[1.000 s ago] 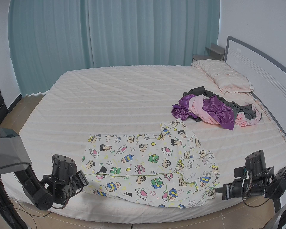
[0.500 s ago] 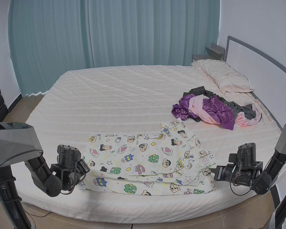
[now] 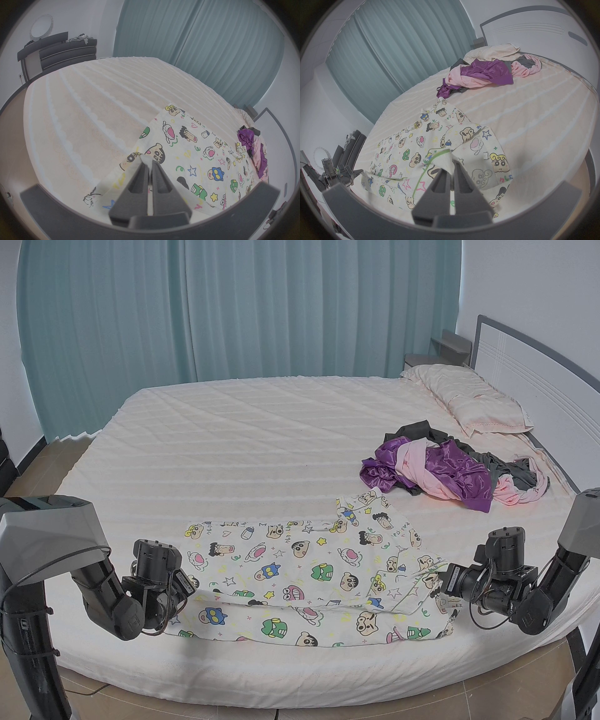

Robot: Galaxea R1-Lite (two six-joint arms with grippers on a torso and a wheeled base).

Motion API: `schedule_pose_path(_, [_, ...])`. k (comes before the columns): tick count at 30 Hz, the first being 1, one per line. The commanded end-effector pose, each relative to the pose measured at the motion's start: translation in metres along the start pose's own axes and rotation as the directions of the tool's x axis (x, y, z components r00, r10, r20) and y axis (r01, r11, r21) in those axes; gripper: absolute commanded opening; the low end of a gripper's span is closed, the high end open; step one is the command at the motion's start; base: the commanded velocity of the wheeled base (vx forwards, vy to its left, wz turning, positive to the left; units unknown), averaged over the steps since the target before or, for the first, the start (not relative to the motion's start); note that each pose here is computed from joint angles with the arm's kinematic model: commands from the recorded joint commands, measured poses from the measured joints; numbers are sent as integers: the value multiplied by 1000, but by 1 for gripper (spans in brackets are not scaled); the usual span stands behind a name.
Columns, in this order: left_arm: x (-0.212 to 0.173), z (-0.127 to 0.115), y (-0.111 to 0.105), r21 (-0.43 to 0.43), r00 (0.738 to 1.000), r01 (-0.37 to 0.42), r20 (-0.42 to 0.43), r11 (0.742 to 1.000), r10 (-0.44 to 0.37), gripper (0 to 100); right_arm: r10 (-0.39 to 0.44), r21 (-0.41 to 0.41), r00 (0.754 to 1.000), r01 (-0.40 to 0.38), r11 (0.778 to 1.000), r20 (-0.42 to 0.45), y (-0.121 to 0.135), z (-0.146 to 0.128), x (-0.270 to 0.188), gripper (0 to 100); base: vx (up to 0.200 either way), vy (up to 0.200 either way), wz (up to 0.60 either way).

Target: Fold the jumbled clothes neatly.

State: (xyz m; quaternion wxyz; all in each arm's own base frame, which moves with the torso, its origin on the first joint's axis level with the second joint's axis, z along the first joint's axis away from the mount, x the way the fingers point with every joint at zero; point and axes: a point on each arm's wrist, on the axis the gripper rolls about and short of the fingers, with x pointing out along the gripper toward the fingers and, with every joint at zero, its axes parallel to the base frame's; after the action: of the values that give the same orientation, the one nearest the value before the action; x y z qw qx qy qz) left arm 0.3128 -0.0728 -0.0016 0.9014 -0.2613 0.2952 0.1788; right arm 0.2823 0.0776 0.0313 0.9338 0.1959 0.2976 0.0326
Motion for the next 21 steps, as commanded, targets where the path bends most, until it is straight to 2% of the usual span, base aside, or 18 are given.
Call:
schedule_pose_path(1, [7, -2, 2, -1, 1000, -14, -5, 1000, 14, 0, -6, 7, 1000, 6, 1000, -4, 0, -1, 6, 0, 0, 0, 0])
schedule_pose_path(6, [15, -6, 1, 7, 1000, -20, -13, 1000, 21, 0, -14, 13, 1000, 15, 1000, -17, -2, -4, 16, 0, 0, 0, 0])
schedule_pose_path(13, [24, -3, -1, -5, 1000, -19, 0, 1000, 19, 0, -5, 117, 1000, 3, 993, 18, 0, 7, 24, 0, 0, 0, 0])
schedule_pose_path(18, [26, -4, -2, 1, 1000, -27, -9, 1000, 27, 0, -13, 131, 1000, 12, 991, 6, -1, 4, 34, 0, 0, 0, 0])
schedule_pose_path(21, [29, -3, -5, 2, 999, -32, -14, 999, 32, 0, -15, 166, 1000, 12, 986, 14, -2, 6, 39, 0, 0, 0, 0])
